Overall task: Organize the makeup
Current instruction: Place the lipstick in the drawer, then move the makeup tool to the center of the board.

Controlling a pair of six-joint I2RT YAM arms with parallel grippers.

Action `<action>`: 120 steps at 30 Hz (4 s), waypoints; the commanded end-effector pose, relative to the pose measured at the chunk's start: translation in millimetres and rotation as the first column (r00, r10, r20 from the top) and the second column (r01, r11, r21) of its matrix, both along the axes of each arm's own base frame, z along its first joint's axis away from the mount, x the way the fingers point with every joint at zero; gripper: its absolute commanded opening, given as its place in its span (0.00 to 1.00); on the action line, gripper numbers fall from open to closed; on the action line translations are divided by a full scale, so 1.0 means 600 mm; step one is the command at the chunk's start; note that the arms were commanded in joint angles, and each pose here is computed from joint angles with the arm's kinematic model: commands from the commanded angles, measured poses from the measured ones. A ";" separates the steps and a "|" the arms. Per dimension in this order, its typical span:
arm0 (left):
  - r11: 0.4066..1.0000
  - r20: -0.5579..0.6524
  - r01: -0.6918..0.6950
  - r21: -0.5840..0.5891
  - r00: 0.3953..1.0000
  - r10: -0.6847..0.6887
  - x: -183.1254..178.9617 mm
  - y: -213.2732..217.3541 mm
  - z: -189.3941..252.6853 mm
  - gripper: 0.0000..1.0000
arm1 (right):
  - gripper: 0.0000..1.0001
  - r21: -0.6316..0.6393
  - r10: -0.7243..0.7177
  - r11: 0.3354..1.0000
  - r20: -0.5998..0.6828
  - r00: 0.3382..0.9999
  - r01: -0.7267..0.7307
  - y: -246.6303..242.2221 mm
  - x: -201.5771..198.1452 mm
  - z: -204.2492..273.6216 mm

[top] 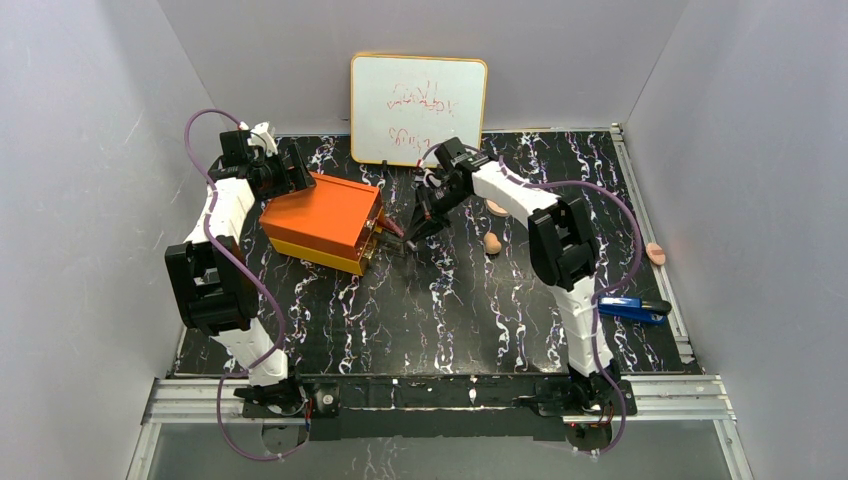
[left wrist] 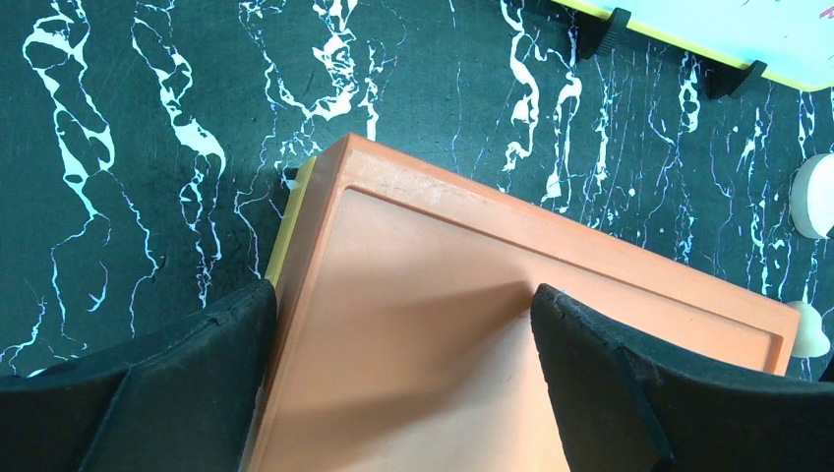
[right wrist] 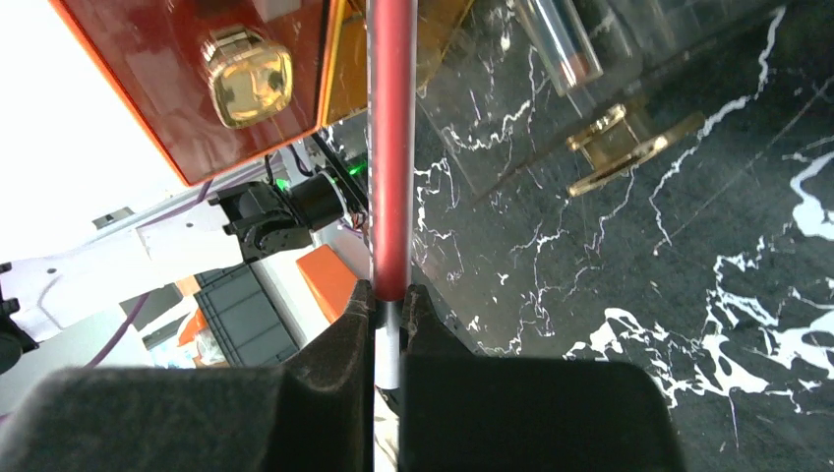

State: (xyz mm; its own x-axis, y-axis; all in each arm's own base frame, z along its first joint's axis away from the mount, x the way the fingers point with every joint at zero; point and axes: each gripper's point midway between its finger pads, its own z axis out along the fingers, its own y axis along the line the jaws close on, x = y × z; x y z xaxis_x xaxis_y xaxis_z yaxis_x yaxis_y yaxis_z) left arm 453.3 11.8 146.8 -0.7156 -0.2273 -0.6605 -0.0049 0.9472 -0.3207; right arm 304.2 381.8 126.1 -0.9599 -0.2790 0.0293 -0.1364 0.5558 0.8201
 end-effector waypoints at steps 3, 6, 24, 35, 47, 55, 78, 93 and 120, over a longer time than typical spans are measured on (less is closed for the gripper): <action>0.999 -0.257 0.024 0.028 0.966 -0.016 -0.089 -0.008 -0.082 0.96 | 0.01 0.008 -0.001 1.000 -0.003 1.000 0.001 0.016 0.015 0.020; 0.999 -0.258 0.025 0.030 0.966 -0.016 -0.089 -0.007 -0.083 0.96 | 0.01 0.008 -0.004 1.000 -0.013 1.000 0.004 0.021 0.021 0.014; 0.999 -0.264 0.021 0.036 0.964 -0.011 -0.092 -0.005 -0.087 0.96 | 0.06 0.014 -0.007 1.000 -0.051 0.999 0.008 0.040 0.038 -0.008; 0.999 -0.263 0.021 0.036 0.965 -0.011 -0.092 -0.005 -0.086 0.95 | 0.27 0.056 0.001 0.998 -0.043 0.999 0.001 0.055 0.051 0.011; 0.999 -0.256 0.024 0.031 0.967 -0.016 -0.093 -0.007 -0.082 0.96 | 0.53 0.081 0.011 0.997 -0.037 0.999 -0.008 0.058 0.050 0.025; 0.999 -0.250 0.024 0.033 0.968 -0.015 -0.094 -0.007 -0.077 0.96 | 0.54 0.022 -0.033 0.999 0.082 0.996 0.032 0.023 0.071 0.060; 0.999 -0.237 0.038 -0.011 0.971 -0.040 -0.086 -0.020 -0.077 0.96 | 0.89 -0.492 -0.607 -0.020 0.698 0.380 0.871 -0.681 0.111 0.011; 0.999 -0.228 0.042 -0.031 0.973 -0.048 -0.083 -0.026 -0.070 0.96 | 0.78 -0.313 -0.531 -0.472 0.847 0.018 0.825 -0.841 0.087 0.006; 0.998 -0.248 0.062 -0.017 0.967 -0.064 -0.086 -0.038 -0.073 0.96 | 0.59 -0.184 -0.314 -0.839 0.932 -0.181 0.511 -0.977 0.054 -0.133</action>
State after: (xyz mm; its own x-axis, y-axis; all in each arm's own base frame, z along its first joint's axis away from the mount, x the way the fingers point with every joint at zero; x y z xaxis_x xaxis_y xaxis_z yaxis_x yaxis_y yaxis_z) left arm 449.7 8.0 147.2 -0.7248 -0.2253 -0.6511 -0.0003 0.9451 -0.3267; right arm 339.6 -179.3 31.0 -0.0728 0.6653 -0.7430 0.9957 0.0917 -0.0155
